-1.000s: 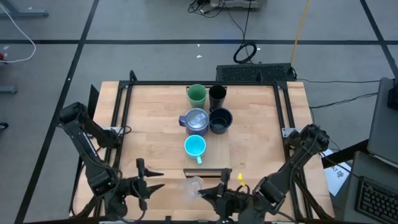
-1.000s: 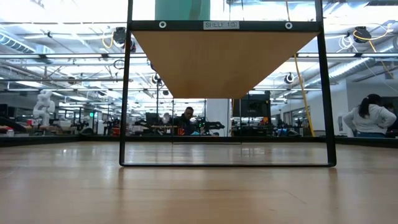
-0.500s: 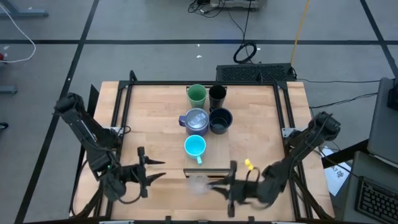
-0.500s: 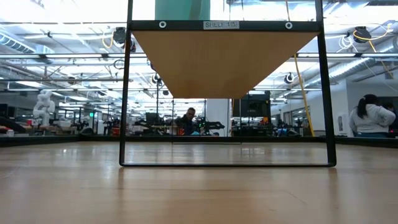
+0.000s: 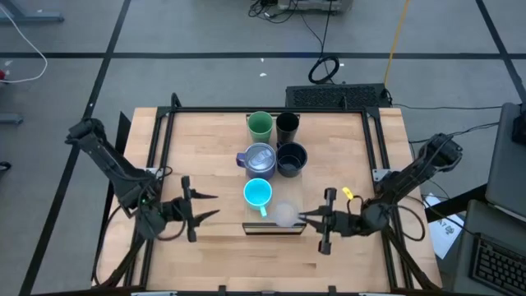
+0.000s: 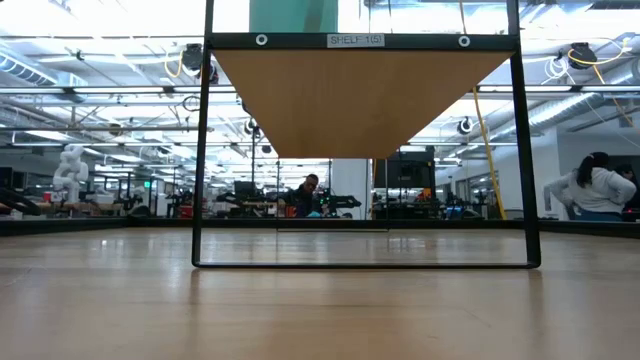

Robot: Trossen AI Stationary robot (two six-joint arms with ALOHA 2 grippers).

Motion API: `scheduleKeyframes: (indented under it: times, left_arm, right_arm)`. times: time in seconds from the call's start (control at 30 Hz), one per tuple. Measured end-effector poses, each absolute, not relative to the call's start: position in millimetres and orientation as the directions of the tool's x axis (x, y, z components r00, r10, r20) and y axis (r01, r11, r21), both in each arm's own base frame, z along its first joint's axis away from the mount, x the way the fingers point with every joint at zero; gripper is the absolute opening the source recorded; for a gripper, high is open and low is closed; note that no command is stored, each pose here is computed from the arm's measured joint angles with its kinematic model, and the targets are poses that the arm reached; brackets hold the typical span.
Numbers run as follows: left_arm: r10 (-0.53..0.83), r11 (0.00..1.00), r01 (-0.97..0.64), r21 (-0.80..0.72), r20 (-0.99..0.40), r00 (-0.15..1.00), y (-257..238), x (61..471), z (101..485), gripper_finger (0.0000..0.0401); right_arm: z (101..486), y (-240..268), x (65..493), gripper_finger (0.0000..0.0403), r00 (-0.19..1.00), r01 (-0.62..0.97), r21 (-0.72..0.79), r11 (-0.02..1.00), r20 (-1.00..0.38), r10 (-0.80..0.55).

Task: Stack small to large cups/mugs on shelf
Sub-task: Put the transparent mug on the shelf

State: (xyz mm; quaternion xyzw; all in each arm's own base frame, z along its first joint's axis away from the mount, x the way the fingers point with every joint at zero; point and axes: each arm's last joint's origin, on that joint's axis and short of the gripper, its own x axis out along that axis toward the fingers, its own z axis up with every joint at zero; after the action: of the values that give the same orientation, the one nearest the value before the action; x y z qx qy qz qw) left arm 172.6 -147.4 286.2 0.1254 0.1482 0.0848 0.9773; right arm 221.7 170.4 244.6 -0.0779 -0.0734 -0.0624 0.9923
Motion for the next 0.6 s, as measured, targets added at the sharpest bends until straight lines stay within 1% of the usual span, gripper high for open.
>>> scheduleKeyframes:
  times: [0.3, 0.6]
  left_arm:
    - [0.228, 0.940, -0.139, 0.310, -0.272, 0.935, -133.6, 179.4, 289.7, 0.0186]
    - [0.205, 0.945, -0.110, 0.308, -0.299, 0.932, -121.2, 191.1, 290.0, 0.0186]
  right_arm:
    - [225.7, 146.7, 214.9, 0.0018, 0.978, 0.179, -0.139, 0.974, 0.136, -0.160]
    - [211.7, 129.1, 216.4, 0.0018, 0.970, 0.228, -0.120, 0.966, 0.112, -0.215]
